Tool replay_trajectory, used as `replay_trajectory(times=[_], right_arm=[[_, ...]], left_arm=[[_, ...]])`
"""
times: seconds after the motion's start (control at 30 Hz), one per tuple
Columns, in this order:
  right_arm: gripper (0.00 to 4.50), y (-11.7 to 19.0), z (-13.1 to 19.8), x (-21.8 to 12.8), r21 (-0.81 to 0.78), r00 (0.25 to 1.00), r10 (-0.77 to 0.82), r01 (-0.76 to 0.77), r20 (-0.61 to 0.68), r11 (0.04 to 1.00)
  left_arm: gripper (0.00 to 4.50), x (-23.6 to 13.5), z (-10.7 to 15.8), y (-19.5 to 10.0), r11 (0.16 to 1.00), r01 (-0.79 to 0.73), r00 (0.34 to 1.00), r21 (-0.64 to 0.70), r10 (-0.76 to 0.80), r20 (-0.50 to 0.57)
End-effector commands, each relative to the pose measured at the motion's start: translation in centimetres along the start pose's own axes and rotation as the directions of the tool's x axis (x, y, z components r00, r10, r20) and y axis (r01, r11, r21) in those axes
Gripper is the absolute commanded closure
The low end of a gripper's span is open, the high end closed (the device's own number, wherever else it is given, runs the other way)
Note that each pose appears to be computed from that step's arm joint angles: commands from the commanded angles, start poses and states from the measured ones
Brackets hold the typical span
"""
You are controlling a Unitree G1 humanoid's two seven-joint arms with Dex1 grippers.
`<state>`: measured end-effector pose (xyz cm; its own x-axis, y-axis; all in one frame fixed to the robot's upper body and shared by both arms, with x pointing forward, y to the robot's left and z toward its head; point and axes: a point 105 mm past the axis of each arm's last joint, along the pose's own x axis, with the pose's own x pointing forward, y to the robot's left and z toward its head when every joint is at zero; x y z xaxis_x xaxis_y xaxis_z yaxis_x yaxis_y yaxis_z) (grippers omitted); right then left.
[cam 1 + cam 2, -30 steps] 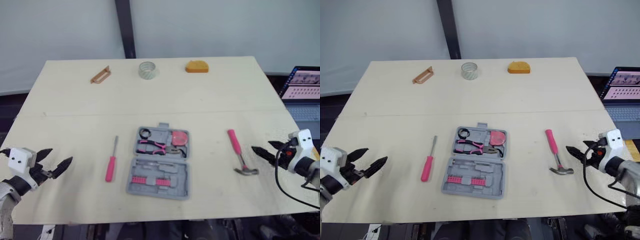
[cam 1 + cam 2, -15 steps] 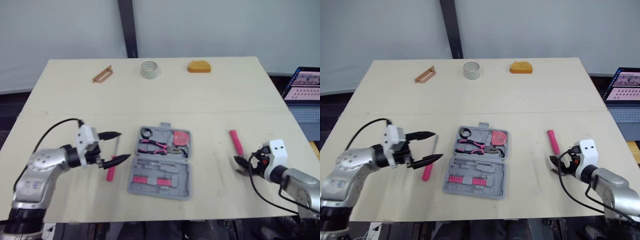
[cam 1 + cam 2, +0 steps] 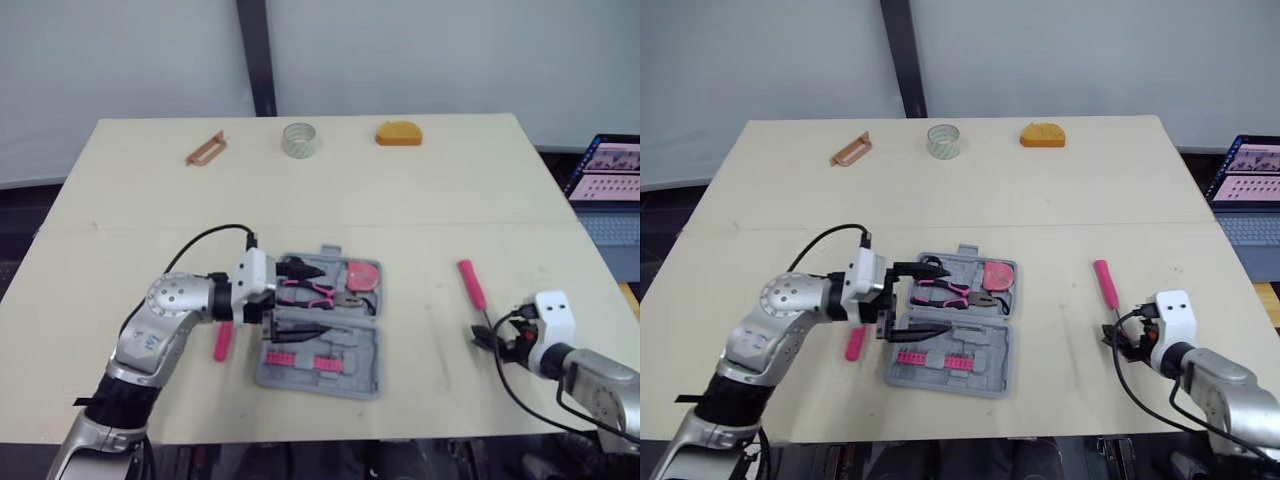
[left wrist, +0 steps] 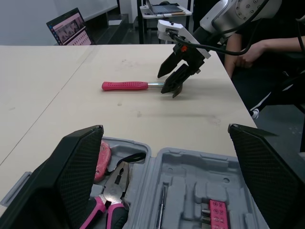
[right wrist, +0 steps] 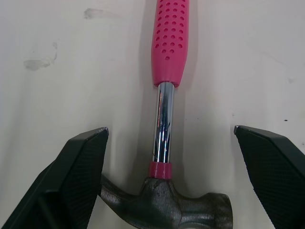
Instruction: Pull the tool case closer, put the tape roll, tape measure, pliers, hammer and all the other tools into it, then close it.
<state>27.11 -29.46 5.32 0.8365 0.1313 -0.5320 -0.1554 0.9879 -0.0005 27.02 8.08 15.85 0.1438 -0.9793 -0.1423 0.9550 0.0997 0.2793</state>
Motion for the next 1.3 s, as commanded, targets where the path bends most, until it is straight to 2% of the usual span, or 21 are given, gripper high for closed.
replay_trajectory(times=[0.03, 0.1, 0.13, 0.17, 0.23, 0.4, 0.57, 0.77, 1.0, 1.13, 1.3], right_arm=[[0.04, -0.3, 0.1, -0.1, -0.002, 0.999, -0.036, 0.036, -0.002, 0.999], [0.04, -0.4, 0.0, 0.1, -0.001, 0.999, -0.041, 0.041, -0.007, 0.999], [0.57, -0.3, 0.0, 0.2, -0.001, 0.999, -0.042, 0.042, -0.01, 0.999], [0.88, -0.3, -0.1, 0.3, 0.001, 0.999, -0.042, 0.042, -0.013, 0.999], [1.8, -0.1, 0.0, 0.4, 0.002, 0.999, -0.038, 0.038, -0.014, 0.999], [4.39, -0.2, 0.1, 0.4, 0.009, 0.999, -0.039, 0.04, -0.017, 0.999], [4.46, 0.3, -0.9, 0.2, -0.011, 0.997, -0.005, 0.004, -0.072, 1.0], [4.46, 0.5, -1.0, 0.3, -0.024, 0.997, -0.003, 0.001, -0.074, 1.0], [4.46, 1.2, 1.5, -0.5, -0.161, 0.997, 0.07, -0.071, -0.011, 0.984], [4.46, 4.4, 4.7, -1.5, -0.293, 0.971, 0.236, -0.231, -0.018, 0.928], [4.46, 9.9, 6.4, -2.8, -0.453, 0.887, 0.439, -0.452, -0.141, 0.768]], left_arm=[[0.0, 0.4, 1.0, -0.2, 0.999, 0.013, 1.0, 0.046, -0.014, 0.013], [0.0, 0.5, 1.0, -0.2, 0.999, 0.014, 1.0, 0.049, -0.015, 0.014], [0.0, 0.6, 1.1, -0.2, 0.999, 0.016, 1.0, 0.051, -0.016, 0.015], [0.0, 0.7, 1.2, -0.3, 0.999, 0.017, 1.0, 0.052, -0.018, 0.016], [0.0, 0.8, 1.3, -0.3, 0.998, 0.018, 1.0, 0.054, -0.018, 0.017], [0.0, 0.8, 1.4, -0.2, 0.998, 0.016, 1.0, 0.057, -0.017, 0.017], [0.0, 1.0, 1.4, -0.2, 0.998, 0.015, 1.0, 0.056, -0.016, 0.019], [0.0, 1.1, 1.5, 0.0, 0.998, 0.009, 1.0, 0.056, -0.011, 0.022], [0.0, 0.2, 1.2, 0.4, 0.998, -0.028, 1.0, 0.052, 0.028, 0.004], [0.0, -2.0, 0.2, 0.9, 0.994, -0.09, 0.993, 0.067, 0.094, -0.066], [0.0, -5.1, -0.8, 0.5, 0.985, -0.17, 0.978, 0.038, 0.174, -0.117]])
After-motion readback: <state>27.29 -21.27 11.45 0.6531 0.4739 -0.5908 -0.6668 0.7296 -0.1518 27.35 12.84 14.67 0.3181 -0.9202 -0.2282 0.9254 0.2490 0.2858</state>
